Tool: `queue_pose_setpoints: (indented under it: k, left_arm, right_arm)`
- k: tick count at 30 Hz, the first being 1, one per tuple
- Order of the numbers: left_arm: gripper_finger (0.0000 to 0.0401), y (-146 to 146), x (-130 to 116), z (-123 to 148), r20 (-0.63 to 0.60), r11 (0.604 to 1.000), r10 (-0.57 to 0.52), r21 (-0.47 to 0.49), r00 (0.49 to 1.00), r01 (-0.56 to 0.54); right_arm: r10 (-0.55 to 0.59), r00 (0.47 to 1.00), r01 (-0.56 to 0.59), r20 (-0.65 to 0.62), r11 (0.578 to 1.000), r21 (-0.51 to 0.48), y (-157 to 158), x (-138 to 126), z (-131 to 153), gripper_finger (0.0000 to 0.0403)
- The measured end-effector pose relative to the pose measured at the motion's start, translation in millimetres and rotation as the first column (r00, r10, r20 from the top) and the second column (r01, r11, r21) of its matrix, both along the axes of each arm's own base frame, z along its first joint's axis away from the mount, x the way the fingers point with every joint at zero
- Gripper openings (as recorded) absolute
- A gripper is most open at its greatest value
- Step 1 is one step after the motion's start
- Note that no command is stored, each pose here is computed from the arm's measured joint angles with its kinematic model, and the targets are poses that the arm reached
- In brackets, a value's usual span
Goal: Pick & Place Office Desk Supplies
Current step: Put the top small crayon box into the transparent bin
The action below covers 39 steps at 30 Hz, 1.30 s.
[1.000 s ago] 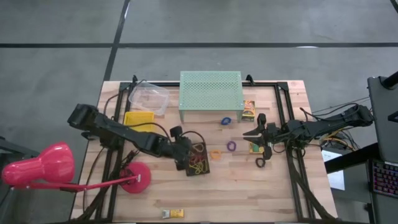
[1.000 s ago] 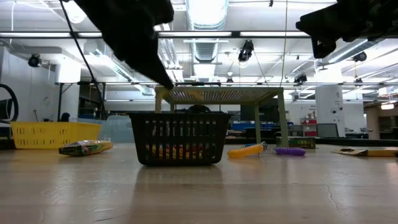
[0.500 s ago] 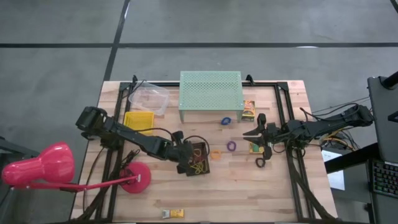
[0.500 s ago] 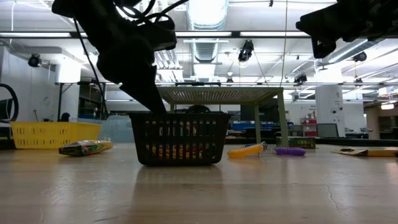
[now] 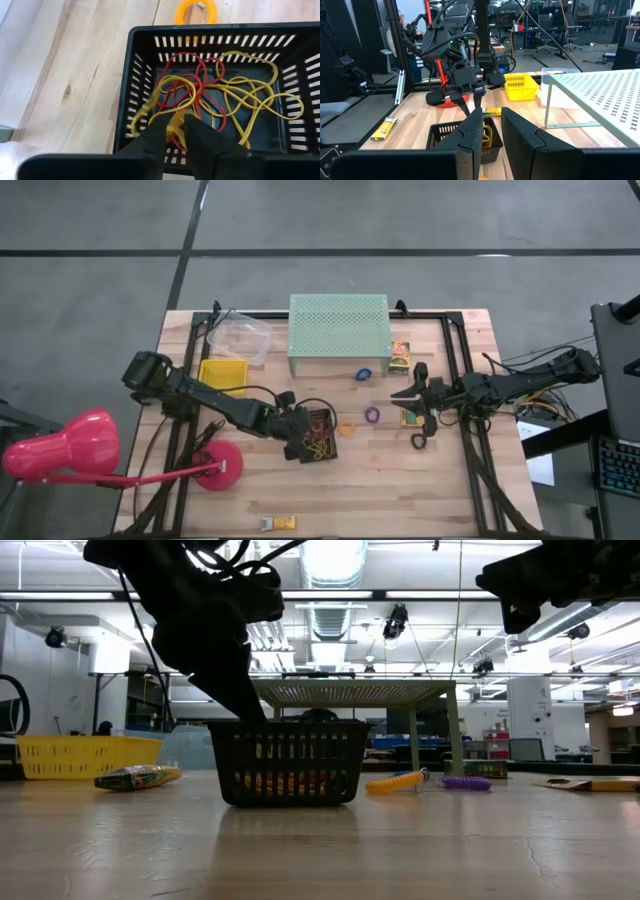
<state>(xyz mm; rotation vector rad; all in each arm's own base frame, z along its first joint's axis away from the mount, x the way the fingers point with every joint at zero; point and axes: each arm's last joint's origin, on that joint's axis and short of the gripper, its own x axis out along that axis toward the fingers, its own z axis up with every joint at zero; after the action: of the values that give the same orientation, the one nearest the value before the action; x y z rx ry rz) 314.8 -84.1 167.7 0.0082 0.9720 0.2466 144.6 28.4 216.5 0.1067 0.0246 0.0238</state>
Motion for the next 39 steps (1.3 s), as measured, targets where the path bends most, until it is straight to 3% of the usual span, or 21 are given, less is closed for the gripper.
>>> queue_pose_setpoints:
  k: [11,25,39]
  left_arm:
    - [0.0097,0,0,1,0.000,1.000,-0.004,0.002,1.000,0.004]
    - [0.0097,1,-10,25,0.044,1.000,-0.008,-0.012,0.999,0.009]
    - [0.0097,-29,-38,26,-0.042,0.997,0.036,-0.064,0.998,-0.039]
  right_arm:
    - [0.000,1.000,0.000,0.000,1.000,0.000,0,0,0,0.0068]
    - [0.000,1.000,0.000,-0.005,1.000,-0.001,0,0,0,0.0068]
    - [0.000,1.000,0.000,-0.017,1.000,-0.004,0,0,-2,0.0068]
